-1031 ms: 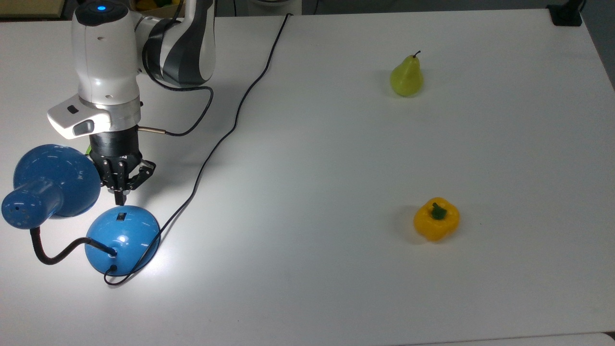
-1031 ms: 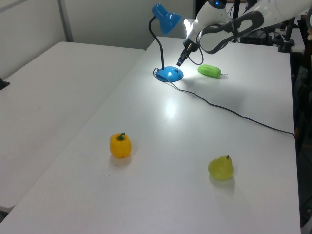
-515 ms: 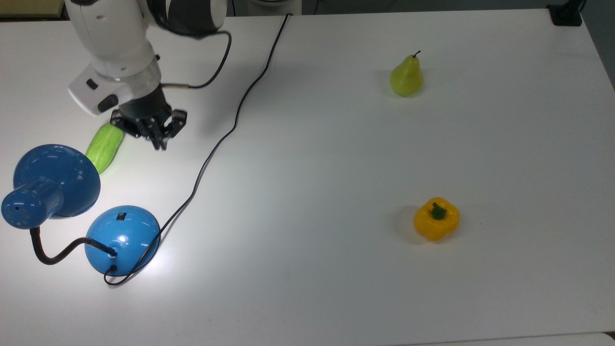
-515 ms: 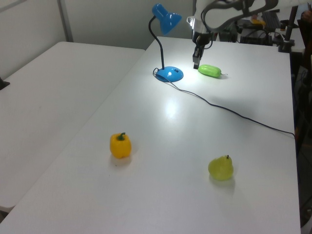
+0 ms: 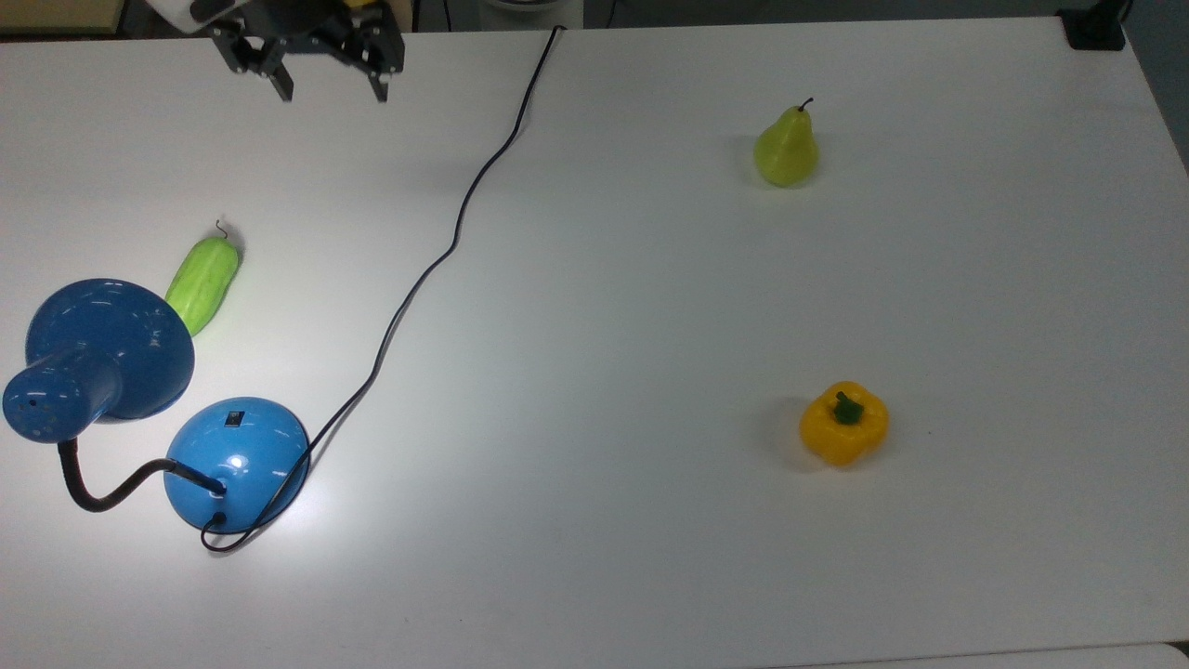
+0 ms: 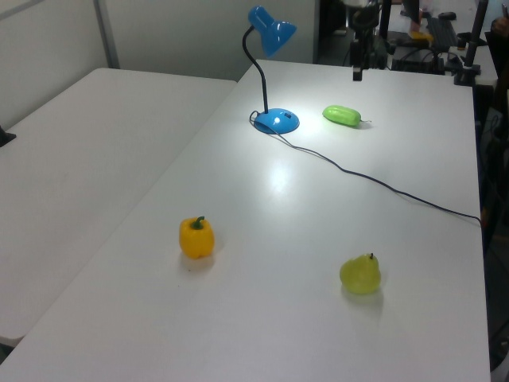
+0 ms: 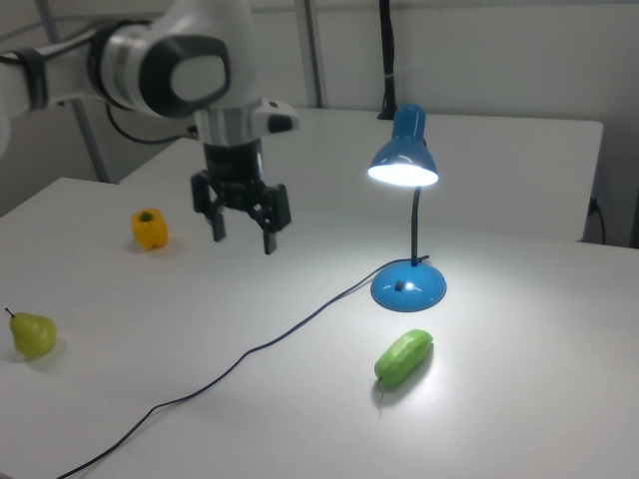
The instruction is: Turn on desk lamp
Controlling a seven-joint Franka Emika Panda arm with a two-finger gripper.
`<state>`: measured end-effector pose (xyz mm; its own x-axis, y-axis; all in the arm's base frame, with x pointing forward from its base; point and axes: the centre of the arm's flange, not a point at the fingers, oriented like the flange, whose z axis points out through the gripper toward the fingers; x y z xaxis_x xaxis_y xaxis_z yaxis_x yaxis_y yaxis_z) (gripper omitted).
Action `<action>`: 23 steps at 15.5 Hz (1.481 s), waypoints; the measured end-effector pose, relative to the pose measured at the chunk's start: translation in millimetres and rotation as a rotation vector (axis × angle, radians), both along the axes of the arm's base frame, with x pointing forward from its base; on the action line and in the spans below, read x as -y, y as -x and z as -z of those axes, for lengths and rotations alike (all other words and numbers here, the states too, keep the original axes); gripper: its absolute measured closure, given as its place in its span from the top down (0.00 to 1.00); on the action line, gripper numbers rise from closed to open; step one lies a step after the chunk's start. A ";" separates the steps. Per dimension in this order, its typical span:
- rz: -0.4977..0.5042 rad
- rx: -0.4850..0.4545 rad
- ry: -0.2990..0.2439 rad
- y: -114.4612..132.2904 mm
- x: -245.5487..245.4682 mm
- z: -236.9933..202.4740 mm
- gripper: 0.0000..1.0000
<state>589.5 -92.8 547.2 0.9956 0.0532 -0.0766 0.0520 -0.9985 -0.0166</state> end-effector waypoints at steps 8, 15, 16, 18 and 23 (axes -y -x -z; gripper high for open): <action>0.043 -0.012 -0.006 70.2 -59.6 -92.6 1.00; 0.064 0.106 -0.066 59.1 -98.9 -105.8 1.00; 0.057 0.125 -0.066 56.1 -103.5 -105.4 1.00; 0.054 0.168 -0.068 49.0 -106.6 -102.3 1.00; -0.003 0.211 -0.061 37.5 -105.9 -88.5 1.00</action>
<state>552.0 13.1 635.7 0.9890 0.0547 0.1372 0.0642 -0.9958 -0.0657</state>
